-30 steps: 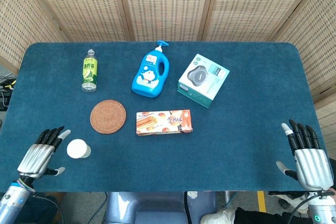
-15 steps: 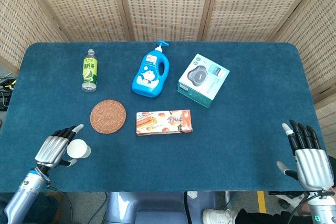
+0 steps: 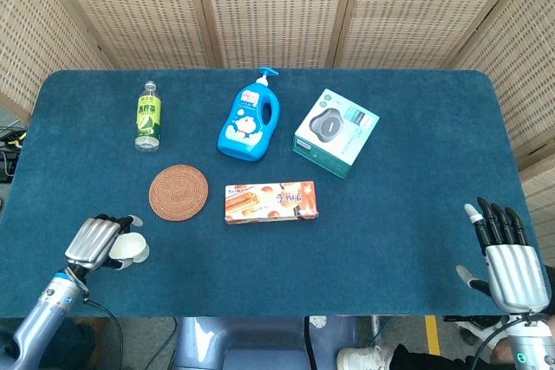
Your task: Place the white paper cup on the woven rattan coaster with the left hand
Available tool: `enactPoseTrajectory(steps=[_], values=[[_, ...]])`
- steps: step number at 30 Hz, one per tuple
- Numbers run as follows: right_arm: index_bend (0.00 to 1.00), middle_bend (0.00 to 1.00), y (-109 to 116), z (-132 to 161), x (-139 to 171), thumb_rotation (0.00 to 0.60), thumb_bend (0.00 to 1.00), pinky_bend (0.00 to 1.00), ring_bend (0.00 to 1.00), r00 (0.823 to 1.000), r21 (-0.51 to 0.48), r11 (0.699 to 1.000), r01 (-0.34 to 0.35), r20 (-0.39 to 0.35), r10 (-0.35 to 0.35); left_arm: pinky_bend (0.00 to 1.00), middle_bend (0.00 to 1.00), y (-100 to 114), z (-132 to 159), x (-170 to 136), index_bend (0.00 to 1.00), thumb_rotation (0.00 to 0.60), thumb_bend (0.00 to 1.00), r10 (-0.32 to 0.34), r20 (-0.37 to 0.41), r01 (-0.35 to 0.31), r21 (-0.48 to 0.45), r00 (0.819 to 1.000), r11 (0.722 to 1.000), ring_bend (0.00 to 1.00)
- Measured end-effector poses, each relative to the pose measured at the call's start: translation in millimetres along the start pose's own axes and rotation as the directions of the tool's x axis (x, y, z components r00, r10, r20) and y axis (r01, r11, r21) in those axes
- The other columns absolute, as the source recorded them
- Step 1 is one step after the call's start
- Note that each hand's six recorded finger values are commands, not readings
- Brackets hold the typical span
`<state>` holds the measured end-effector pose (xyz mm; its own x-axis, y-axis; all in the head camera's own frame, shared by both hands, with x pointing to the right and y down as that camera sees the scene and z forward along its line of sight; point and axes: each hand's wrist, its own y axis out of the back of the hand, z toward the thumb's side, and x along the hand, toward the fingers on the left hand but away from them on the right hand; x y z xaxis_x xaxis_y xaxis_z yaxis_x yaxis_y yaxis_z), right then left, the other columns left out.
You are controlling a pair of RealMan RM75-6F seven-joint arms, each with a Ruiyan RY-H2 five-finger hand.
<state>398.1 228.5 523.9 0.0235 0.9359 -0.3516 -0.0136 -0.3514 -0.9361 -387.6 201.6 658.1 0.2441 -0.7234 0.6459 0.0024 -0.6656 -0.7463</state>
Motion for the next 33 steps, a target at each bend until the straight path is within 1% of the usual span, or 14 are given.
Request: enactPoseTrajectory(steps=[3,5,10,14,18,22,27,33], values=[[0.07,0.0,0,0,0,0.6,0.0,0.0,0.0,1.0,0.0,1.0,-0.001,-0.001,0.001,0.36,0.5,12,-2,4,0.33,0.6,0.05,0.026,-0.01,-0.026,-0.014,1.0,1.0,0.48],[0.07,0.0,-1,1,0,0.6,0.0,0.0,0.0,1.0,0.001,1.0,-0.003,-0.003,0.003,0.36,0.5,26,-4,8,0.33,0.6,0.05,0.056,-0.018,-0.056,-0.034,0.998,0.998,0.48],[0.07,0.0,-3,1,-1,0.6,0.0,0.0,0.0,1.0,0.0,1.0,-0.01,-0.002,0.01,0.36,0.5,72,-6,30,0.33,0.6,0.05,0.136,-0.018,-0.137,-0.056,0.991,0.989,0.48],[0.07,0.0,-4,1,-2,0.6,0.0,0.0,0.0,1.0,0.001,1.0,-0.012,0.0,0.012,0.36,0.49,92,2,55,0.33,0.6,0.05,0.15,-0.001,-0.15,-0.07,0.989,0.986,0.48],[0.07,0.0,-7,-1,-4,0.6,0.0,0.0,0.0,1.0,0.003,1.0,-0.022,0.008,0.022,0.36,0.5,95,6,81,0.33,0.6,0.05,0.121,0.005,-0.12,-0.055,0.993,0.991,0.48],[0.07,0.0,-9,-4,-7,0.6,0.0,0.0,0.0,0.999,0.005,1.0,-0.029,0.02,0.029,0.36,0.5,89,14,110,0.33,0.6,0.05,0.079,0.004,-0.079,-0.006,0.997,0.997,0.48],[0.07,0.0,-9,-6,-9,0.6,0.0,0.0,0.0,0.999,-0.001,0.999,-0.032,0.026,0.032,0.36,0.5,77,24,128,0.33,0.6,0.05,0.061,0.017,-0.062,0.026,0.998,0.998,0.48],[0.07,0.0,-9,-8,-9,0.6,0.0,0.0,0.0,0.999,-0.007,0.999,-0.036,0.026,0.036,0.36,0.5,67,38,143,0.33,0.6,0.05,0.046,0.034,-0.046,0.005,0.998,0.999,0.48]])
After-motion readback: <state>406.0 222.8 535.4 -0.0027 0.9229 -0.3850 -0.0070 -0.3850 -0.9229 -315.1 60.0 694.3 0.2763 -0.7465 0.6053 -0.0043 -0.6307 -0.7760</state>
